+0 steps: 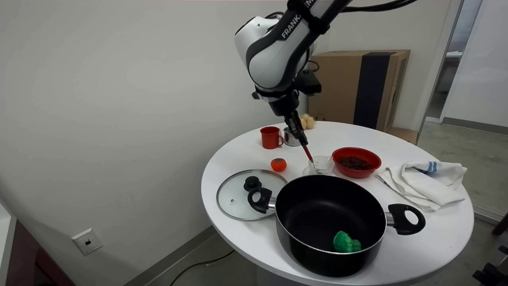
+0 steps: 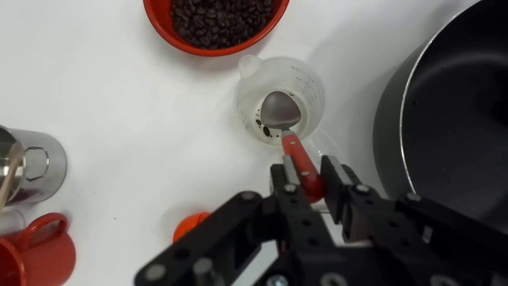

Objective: Scoop out a spoon of contents from the orange bowl and pour it back into the bowl

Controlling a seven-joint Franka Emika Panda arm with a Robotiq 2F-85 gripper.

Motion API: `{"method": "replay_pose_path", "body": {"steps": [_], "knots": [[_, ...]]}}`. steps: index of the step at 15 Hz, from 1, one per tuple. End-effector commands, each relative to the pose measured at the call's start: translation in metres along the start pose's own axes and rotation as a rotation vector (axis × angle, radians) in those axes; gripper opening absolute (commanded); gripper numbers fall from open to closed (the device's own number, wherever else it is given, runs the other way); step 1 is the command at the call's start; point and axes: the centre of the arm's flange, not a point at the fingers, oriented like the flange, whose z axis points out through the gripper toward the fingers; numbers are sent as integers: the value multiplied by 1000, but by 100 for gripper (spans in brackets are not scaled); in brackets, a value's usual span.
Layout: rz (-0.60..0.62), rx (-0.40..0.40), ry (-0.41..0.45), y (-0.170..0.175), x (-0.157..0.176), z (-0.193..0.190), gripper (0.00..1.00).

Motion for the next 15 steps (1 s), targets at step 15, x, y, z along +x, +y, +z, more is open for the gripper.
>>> {"method": "replay_pose_path", "body": {"steps": [15], "knots": [[375,344,142,128,-134,-59,5]]}}
